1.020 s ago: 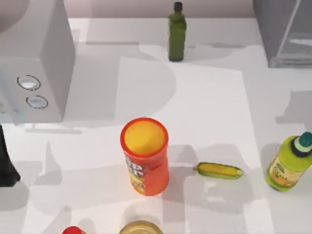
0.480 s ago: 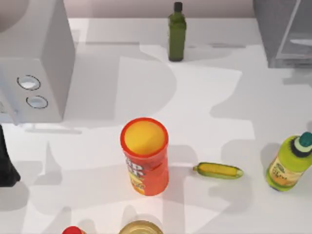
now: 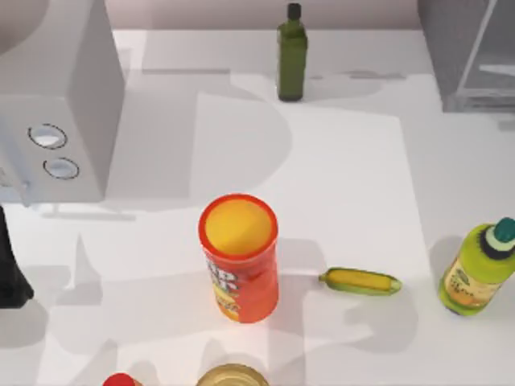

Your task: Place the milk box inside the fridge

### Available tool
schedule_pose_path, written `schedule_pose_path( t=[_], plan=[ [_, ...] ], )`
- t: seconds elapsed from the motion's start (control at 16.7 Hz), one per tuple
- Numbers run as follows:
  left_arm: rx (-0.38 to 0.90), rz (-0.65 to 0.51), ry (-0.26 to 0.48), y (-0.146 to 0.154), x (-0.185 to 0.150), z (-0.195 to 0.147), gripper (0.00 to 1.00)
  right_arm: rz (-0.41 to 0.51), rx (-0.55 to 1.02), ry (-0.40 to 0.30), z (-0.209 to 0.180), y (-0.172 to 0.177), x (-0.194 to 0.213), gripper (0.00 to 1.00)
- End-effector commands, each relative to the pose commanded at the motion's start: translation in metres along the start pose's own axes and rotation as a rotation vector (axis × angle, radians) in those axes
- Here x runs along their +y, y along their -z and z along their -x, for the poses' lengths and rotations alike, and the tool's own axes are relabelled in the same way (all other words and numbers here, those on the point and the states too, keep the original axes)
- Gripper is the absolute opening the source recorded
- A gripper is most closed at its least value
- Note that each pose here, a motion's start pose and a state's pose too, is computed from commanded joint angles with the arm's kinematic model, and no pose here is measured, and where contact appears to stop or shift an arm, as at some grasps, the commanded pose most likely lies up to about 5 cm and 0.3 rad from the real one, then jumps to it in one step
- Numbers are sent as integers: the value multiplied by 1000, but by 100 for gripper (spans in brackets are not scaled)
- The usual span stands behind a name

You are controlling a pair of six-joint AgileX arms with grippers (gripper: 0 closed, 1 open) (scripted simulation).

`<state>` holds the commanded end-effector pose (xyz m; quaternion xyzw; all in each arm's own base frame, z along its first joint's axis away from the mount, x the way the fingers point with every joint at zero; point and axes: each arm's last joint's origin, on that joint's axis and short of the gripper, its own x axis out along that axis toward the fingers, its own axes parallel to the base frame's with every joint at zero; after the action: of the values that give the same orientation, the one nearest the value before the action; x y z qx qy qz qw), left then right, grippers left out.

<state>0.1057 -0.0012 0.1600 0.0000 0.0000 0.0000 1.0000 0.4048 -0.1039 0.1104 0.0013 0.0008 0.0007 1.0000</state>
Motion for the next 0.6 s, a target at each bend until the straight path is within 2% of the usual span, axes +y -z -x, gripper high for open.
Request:
schedule_pose_path(
  t=[0.3, 0.48, 0.6],
  plan=[
    [0, 0, 0, 0, 0, 0, 100, -7, 18, -3, -3, 4, 2, 0],
    [0, 0, 0, 0, 0, 0, 100, -19, 65, 2, -23, 15, 0, 0],
    [0, 0, 0, 0, 0, 0, 100, -11, 41, 3, -45, 7, -2, 0]
  ],
)
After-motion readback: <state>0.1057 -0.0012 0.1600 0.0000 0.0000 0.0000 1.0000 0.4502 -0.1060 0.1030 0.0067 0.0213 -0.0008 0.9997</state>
